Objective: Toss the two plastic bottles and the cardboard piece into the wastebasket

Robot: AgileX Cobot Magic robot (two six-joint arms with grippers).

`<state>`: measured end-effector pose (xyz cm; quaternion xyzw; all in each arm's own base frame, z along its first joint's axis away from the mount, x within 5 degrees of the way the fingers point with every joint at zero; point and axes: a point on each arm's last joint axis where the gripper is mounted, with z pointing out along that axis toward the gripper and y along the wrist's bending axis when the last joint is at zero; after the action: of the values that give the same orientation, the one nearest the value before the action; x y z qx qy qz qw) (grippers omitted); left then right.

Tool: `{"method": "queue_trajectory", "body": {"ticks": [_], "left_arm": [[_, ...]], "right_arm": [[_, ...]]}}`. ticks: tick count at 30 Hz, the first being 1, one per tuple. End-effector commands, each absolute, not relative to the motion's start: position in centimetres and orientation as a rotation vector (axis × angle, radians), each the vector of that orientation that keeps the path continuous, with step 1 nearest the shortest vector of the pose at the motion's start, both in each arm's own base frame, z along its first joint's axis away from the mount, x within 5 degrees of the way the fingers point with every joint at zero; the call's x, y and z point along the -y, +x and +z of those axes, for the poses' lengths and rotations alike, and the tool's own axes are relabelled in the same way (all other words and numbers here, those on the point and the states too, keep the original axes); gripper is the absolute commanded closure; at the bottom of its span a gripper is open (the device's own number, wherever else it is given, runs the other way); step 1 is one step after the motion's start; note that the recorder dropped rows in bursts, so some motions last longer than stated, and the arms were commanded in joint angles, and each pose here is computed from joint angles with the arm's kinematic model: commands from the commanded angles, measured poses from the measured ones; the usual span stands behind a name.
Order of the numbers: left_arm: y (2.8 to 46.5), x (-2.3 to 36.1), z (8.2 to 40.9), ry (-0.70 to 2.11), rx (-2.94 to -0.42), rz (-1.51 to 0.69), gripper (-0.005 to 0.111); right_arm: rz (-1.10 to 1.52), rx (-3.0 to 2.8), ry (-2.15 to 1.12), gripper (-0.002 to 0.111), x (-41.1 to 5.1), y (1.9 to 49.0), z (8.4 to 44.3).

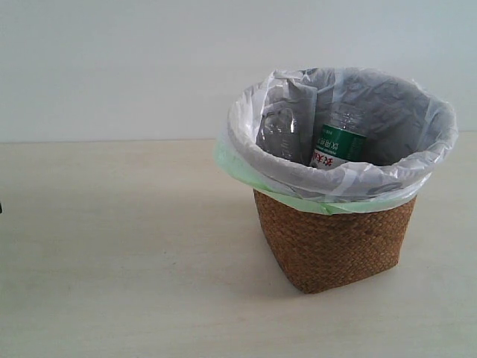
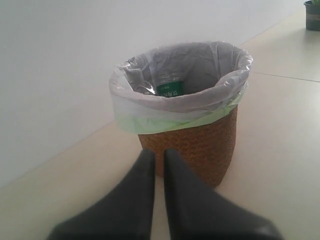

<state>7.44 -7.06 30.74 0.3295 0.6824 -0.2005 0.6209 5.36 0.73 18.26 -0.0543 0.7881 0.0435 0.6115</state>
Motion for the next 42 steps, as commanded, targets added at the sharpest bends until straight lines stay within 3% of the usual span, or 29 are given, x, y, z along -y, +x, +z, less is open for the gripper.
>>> {"method": "queue_trajectory", "body": {"ticks": [1,10,19,31,42], "left_arm": [[7.0,6.3,31.1,0.71,-1.541,-0.458,0.101],[6.1,3.5,32.1,0.487,-1.478,-0.298,0.101],[2.4,0.5,33.2,0.184,-1.311,-0.006,0.101],[2.3,0.4,33.1,0.164,-1.311,0.019,0.101],[3.5,0.5,28.0,0.178,-1.43,0.016,0.101]], "right_arm": [[0.092,-1.801,-0.134,0.106,-0.7,5.3,18.4],[0.092,-1.801,-0.134,0.106,-0.7,5.3,18.4],[0.092,-1.801,-0.134,0.106,-0.7,5.3,18.4],[0.092,-1.801,-0.134,0.106,-0.7,5.3,18.4],[0.092,-1.801,-0.134,0.106,-0.7,5.3,18.4]]}}
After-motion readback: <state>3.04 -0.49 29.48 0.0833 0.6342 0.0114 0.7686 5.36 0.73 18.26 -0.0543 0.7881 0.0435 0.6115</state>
